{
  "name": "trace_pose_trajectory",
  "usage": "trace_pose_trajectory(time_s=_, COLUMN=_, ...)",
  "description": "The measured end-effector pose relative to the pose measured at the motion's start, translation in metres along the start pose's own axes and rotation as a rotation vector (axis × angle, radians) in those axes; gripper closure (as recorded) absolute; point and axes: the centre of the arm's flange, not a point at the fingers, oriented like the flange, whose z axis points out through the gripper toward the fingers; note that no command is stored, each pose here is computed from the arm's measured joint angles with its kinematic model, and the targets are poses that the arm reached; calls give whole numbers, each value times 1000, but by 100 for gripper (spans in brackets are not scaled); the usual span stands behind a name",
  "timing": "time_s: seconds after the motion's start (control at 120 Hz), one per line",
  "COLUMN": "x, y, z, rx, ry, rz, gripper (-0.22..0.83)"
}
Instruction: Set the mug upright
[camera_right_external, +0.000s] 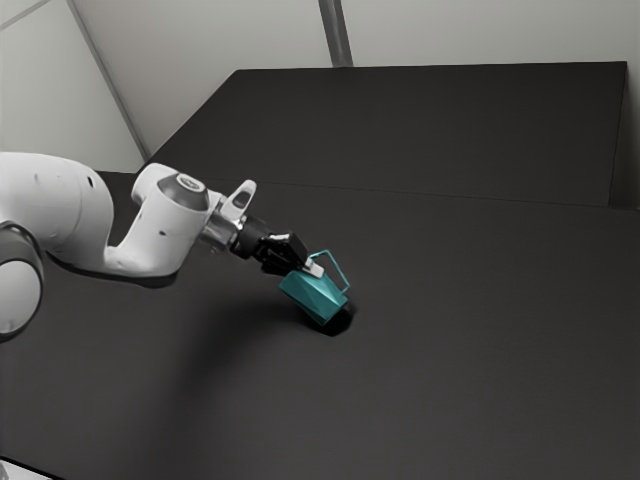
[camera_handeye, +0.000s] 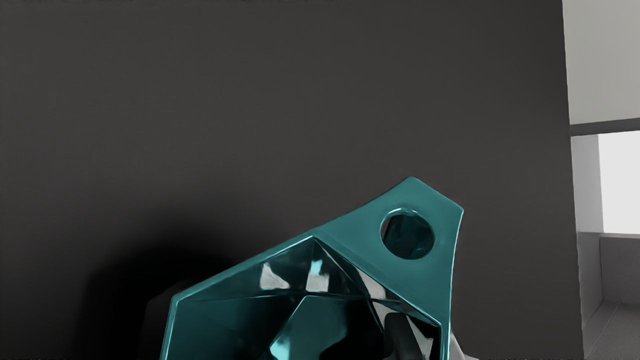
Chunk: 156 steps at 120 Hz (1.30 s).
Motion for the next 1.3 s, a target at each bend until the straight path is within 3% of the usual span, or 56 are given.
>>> trace_pose_trajectory(time_s=0.2, x=5, y=10, z=-15, rx=55, ry=-17, rz=43, gripper=79)
trace_pose_trajectory(time_s=0.475, x=45, y=37, z=-57, rx=269, ry=-73, rz=227, gripper=79)
trace_pose_trajectory(time_s=0.767, x=65, y=58, z=-40, rx=472, ry=-184, rz=379, gripper=79)
trace_pose_trajectory(time_s=1.067, x=78, y=77, z=-12, rx=649, ry=-146, rz=567, gripper=79)
trace_pose_trajectory(time_s=1.3, x=89, y=53, z=2, rx=666, ry=-78, rz=587, gripper=79)
